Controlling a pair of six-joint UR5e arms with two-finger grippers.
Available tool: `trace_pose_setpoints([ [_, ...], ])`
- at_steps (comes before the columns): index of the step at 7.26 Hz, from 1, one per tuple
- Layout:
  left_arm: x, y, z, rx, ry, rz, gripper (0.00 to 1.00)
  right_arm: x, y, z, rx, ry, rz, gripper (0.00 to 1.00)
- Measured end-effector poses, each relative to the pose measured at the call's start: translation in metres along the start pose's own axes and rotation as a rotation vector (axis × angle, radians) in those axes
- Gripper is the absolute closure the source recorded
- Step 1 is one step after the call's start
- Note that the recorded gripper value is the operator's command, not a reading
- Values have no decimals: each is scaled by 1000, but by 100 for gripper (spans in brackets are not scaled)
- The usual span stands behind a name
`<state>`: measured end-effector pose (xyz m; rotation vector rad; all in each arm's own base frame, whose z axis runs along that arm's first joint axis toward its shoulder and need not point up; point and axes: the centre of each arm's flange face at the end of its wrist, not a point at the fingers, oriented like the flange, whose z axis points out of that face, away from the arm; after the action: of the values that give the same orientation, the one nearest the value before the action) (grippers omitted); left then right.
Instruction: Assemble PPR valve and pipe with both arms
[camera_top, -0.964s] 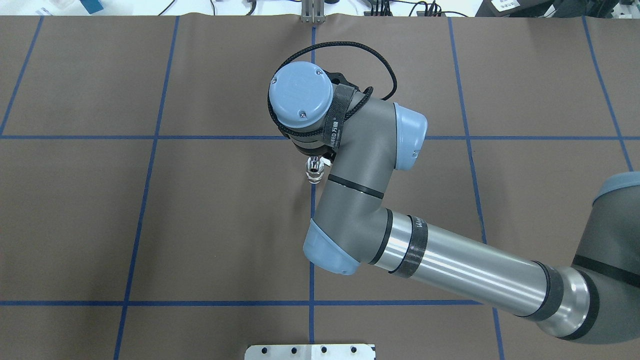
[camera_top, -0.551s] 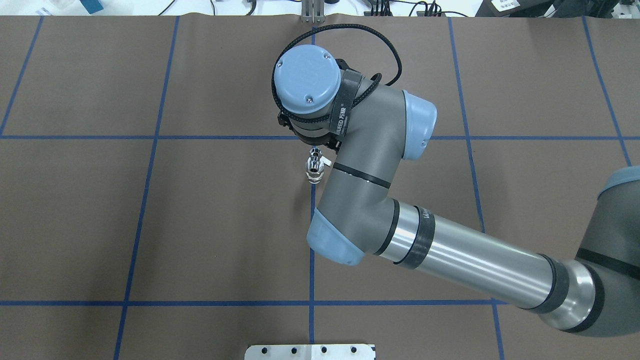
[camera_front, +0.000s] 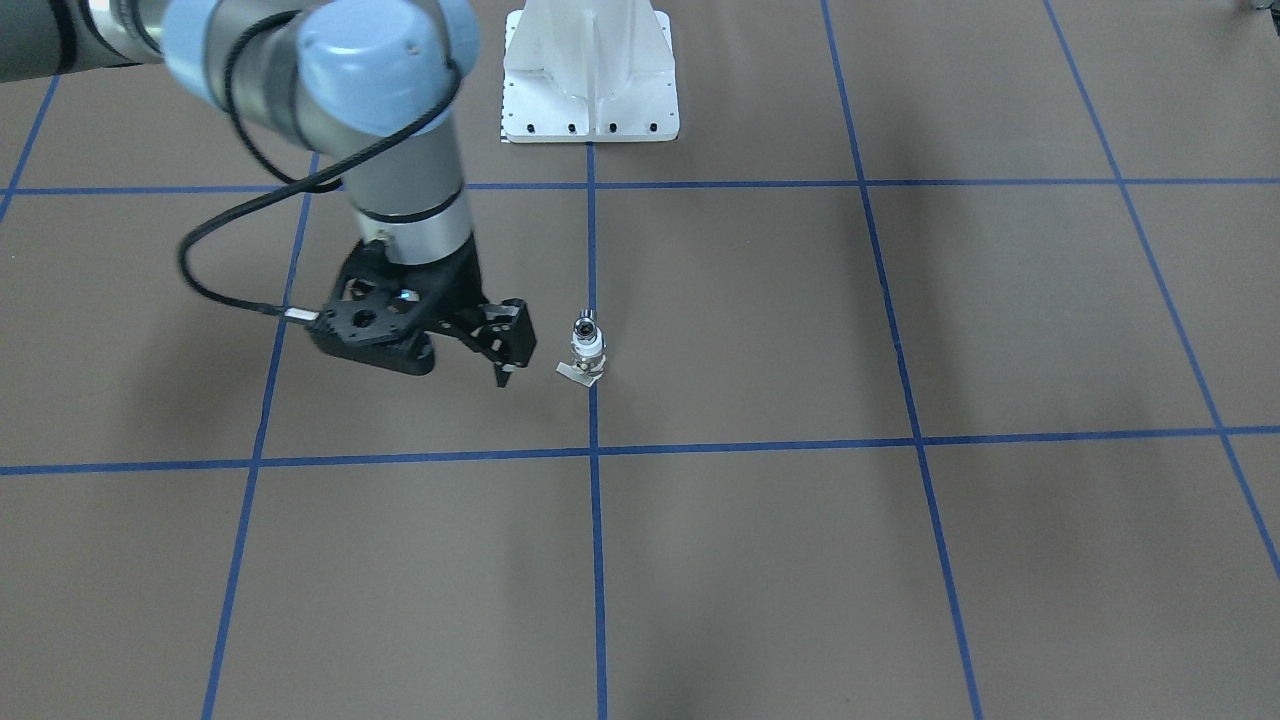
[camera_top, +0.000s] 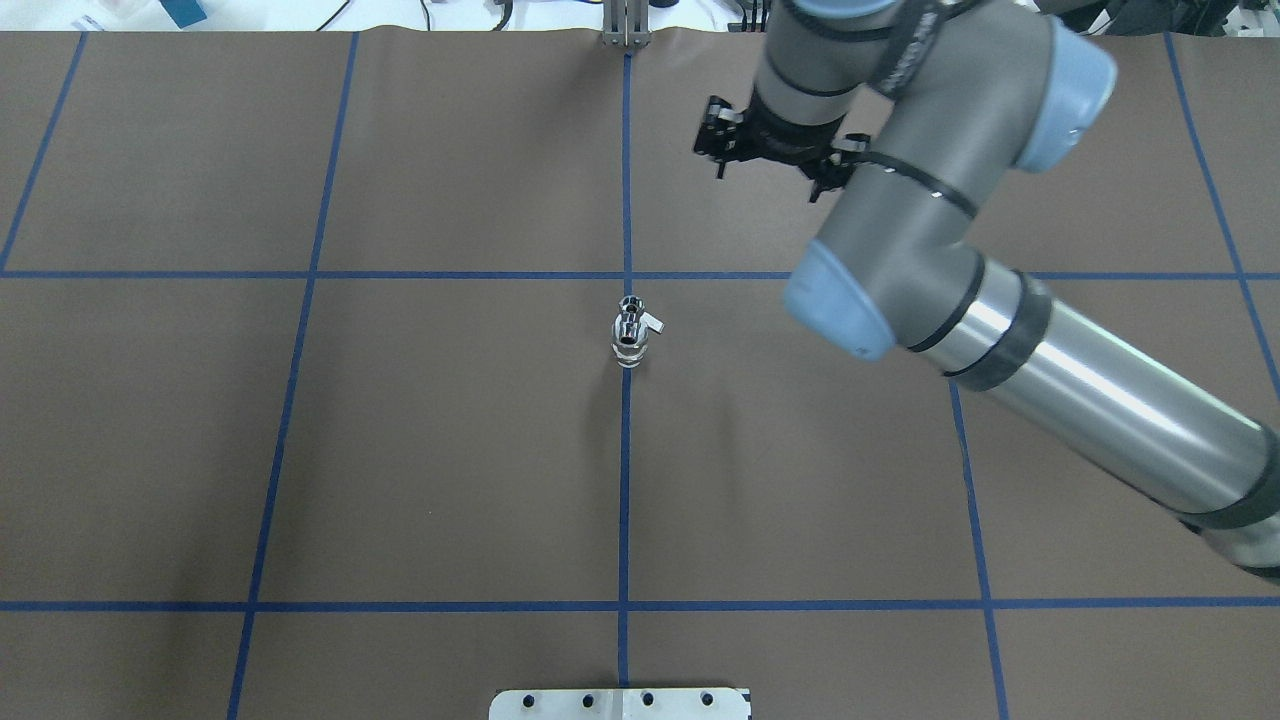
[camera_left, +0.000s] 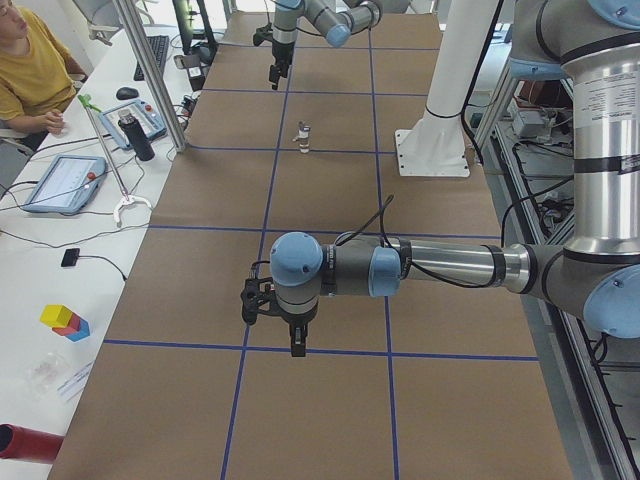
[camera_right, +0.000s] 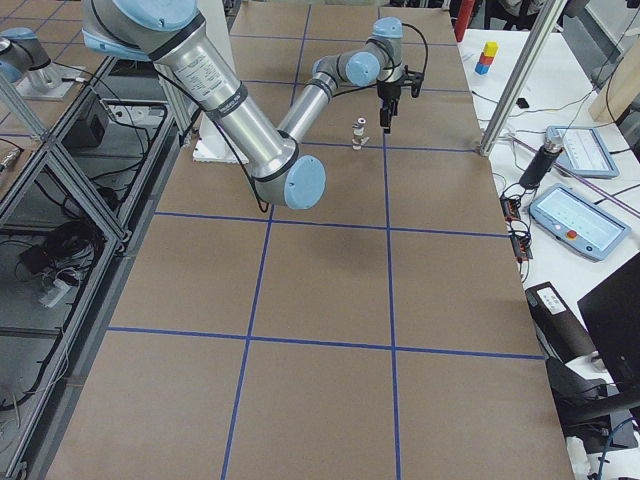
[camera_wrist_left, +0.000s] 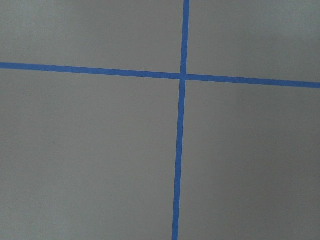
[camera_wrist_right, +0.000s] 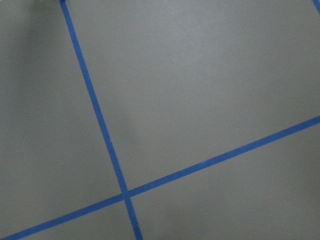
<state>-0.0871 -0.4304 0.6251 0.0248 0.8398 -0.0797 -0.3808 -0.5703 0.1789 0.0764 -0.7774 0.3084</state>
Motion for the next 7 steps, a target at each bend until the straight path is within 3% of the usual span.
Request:
trace_pose_setpoints([
  [3, -8, 5, 7, -14, -15, -11, 0, 184, -75, 1, -55, 48, -271, 0],
  [5, -12, 3, 4, 6, -85, 47, 0, 295, -91, 14, -77, 47, -373, 0],
  [7, -16, 5, 6, 6, -109, 161, 0, 411, -81, 27, -87, 36, -450, 0],
])
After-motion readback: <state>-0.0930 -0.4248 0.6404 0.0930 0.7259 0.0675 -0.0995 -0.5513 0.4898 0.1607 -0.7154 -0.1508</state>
